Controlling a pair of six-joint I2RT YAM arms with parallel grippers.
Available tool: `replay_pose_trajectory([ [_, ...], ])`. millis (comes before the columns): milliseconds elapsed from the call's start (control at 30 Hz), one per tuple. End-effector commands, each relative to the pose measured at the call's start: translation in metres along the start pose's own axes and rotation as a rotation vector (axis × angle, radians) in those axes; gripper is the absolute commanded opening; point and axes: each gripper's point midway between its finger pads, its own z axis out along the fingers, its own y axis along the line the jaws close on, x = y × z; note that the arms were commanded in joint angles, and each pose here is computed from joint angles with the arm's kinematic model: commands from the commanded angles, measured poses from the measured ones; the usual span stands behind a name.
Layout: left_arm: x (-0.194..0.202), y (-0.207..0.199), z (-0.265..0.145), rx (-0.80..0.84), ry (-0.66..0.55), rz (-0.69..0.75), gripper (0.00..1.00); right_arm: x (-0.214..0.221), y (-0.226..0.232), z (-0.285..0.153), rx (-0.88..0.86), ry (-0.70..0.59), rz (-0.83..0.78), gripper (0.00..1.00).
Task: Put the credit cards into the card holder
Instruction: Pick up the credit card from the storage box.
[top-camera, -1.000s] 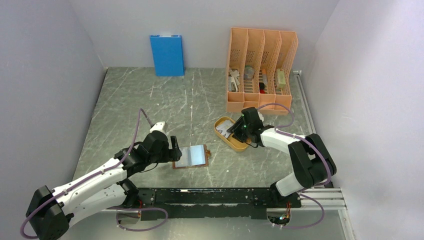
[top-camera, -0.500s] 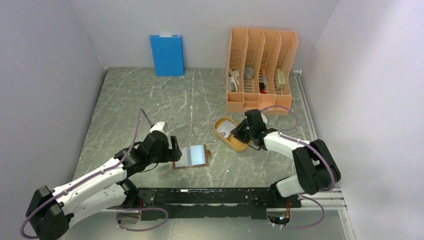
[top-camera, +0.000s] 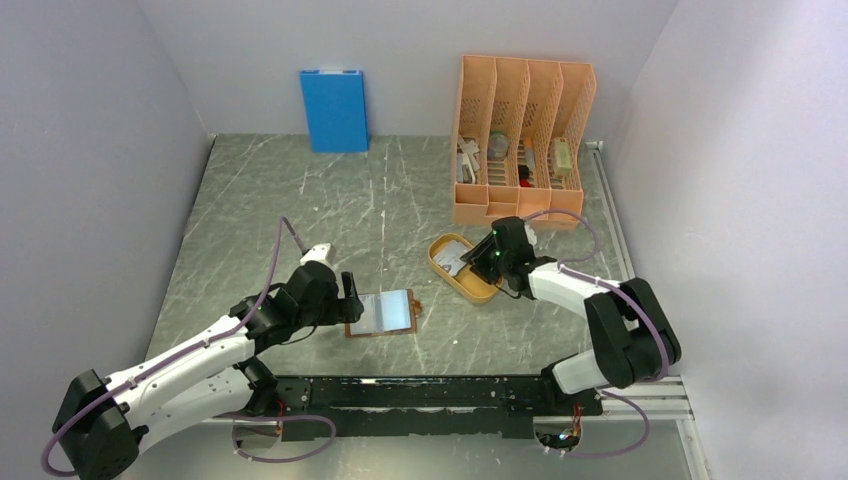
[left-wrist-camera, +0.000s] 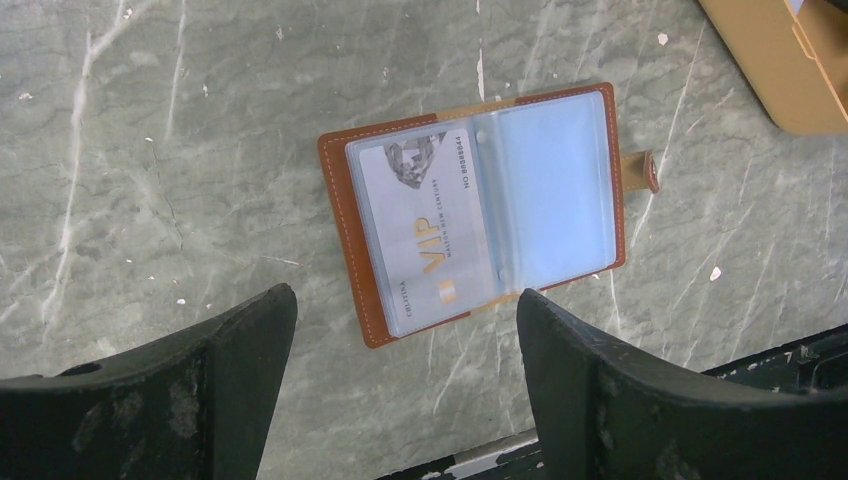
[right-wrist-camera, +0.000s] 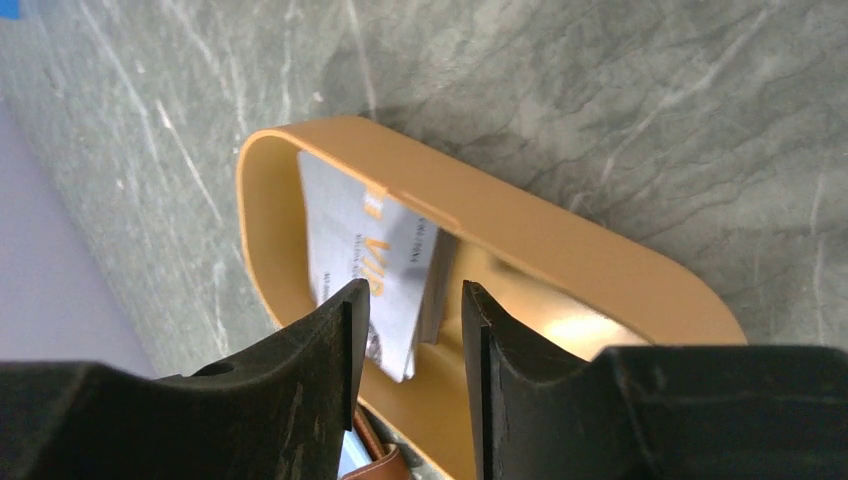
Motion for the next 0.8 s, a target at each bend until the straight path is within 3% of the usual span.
replay_pose_trajectory([
  [0, -0.006, -0.004, -0.001, 0.009, -0.019, -0.001, 0.85, -0.005, -0.004, 0.009, 0.027, 0.0, 0.022, 0.42],
  [200, -0.004, -0.004, -0.001, 0.007, -0.016, -0.002, 0.85, -0.004, -0.012, 0.013, 0.048, 0.006, 0.013, 0.41],
  [433, -0.005, -0.004, -0.001, 0.008, -0.016, 0.0, 0.85, -0.004, -0.014, 0.007, 0.031, -0.006, 0.018, 0.28],
  [767, -0.005, -0.004, -0.001, 0.009, -0.016, 0.001, 0.85, -0.007, -0.012, 0.003, 0.018, -0.017, 0.018, 0.2],
])
